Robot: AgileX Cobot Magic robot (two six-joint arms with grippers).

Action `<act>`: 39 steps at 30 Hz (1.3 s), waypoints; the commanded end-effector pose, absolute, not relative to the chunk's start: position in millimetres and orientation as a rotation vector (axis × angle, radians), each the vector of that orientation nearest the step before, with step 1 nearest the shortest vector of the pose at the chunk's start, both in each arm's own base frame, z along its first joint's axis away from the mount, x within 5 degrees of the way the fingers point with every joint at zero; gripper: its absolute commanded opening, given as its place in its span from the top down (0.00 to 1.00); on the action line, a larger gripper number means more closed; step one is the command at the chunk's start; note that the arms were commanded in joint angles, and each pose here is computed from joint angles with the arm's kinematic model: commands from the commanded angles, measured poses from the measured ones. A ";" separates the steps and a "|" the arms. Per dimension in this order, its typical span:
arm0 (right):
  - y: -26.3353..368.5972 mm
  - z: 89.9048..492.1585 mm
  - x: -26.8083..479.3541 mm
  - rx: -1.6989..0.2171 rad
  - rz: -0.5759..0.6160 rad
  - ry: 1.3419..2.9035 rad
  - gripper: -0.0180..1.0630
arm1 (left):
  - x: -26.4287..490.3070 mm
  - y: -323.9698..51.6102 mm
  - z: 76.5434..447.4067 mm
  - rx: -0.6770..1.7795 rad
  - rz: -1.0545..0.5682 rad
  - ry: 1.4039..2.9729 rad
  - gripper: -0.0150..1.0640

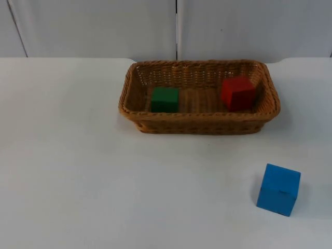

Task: Pick up one cube with each hand and place exactly two cubes into the same basket, leaving the remaining cube outside.

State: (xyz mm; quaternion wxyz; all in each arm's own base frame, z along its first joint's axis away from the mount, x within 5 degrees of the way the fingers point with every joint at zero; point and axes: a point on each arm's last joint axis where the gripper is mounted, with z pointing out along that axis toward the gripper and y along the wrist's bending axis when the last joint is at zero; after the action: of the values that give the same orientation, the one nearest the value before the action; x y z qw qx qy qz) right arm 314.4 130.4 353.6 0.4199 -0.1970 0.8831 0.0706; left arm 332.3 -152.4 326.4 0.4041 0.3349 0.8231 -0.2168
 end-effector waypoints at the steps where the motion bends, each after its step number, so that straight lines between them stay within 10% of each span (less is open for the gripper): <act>1: 125.5 359.4 303.6 -0.492 0.180 2.186 0.29 | 320.8 -148.8 331.1 0.832 -0.540 2.067 0.32; 39: 63.5 359.5 141.9 -0.461 0.274 2.021 0.29 | 157.3 -88.8 344.1 0.687 -0.509 1.904 0.32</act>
State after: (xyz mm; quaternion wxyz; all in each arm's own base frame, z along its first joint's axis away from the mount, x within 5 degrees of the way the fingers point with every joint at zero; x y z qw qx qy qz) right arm 151.2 66.9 360.0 0.4933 -0.1922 0.8415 0.1078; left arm 165.0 -90.3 344.6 0.5023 0.2851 0.7899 -0.2060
